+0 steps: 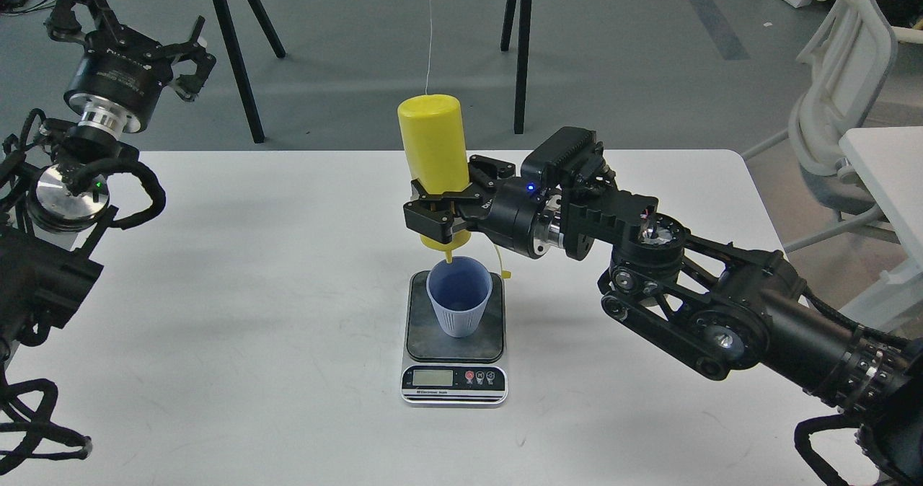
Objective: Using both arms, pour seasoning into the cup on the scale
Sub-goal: 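Hold the bottle inverted over the blue cup and squeeze out seasoning, then raise the bottle away from the cup and turn it upright, then lower the yellow bottle back onto the table with the right gripper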
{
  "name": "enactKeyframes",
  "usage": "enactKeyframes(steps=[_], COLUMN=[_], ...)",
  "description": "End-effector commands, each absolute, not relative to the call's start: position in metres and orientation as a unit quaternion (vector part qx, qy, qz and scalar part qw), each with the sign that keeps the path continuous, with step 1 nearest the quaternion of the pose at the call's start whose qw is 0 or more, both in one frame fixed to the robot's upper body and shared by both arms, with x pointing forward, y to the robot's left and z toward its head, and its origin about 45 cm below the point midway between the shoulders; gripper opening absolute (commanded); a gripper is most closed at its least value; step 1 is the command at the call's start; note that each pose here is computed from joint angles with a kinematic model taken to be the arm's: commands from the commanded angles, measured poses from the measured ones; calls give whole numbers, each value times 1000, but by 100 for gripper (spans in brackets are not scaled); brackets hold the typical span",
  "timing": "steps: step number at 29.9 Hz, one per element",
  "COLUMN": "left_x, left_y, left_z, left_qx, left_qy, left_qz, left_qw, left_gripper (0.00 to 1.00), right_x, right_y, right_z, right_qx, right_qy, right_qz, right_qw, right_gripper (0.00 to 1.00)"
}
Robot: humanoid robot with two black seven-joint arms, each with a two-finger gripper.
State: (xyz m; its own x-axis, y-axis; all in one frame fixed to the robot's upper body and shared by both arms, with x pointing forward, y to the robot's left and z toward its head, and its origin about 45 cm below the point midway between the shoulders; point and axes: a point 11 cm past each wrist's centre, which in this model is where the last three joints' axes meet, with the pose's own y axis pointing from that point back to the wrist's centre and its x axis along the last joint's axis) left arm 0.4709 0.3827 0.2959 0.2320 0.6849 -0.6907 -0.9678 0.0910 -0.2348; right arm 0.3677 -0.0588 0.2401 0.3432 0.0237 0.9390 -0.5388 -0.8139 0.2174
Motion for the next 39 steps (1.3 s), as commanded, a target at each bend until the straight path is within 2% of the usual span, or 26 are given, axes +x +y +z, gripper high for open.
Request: enactKeyframes(steps=[1, 6, 11, 18, 21, 25, 30, 39], left_x=[472, 473, 473, 474, 474, 473, 469, 469], left_y=[380, 378, 377, 375, 375, 380, 397, 399], left_z=[300, 301, 299, 300, 300, 303, 307, 310], left_qx=[-340, -340, -335, -330, -329, -326, -318, -316], left_qy=[208, 207, 208, 206, 206, 202, 190, 187], left_qz=[579, 578, 577, 578, 578, 581, 593, 593], left_qw=[711, 713, 715, 718, 718, 718, 715, 717], left_gripper=[100, 100, 100, 100, 100, 100, 100, 100], right_x=[376, 395, 416, 416, 412, 401, 374, 327], right_y=[-73, -111, -174, -264, -296, -336, -374, -357], right_z=[249, 270, 299, 307, 298, 283, 247, 159], right_qx=[808, 861, 884, 898, 878, 822, 732, 594], right_qy=[-196, -273, -365, -438, -472, -487, -505, -524], right_qz=[501, 380, 257, 34, -66, -222, -323, -422], right_qw=[242, 198, 139, 29, -39, -193, -322, -441], right_gripper=[27, 26, 26, 26, 26, 26, 26, 26])
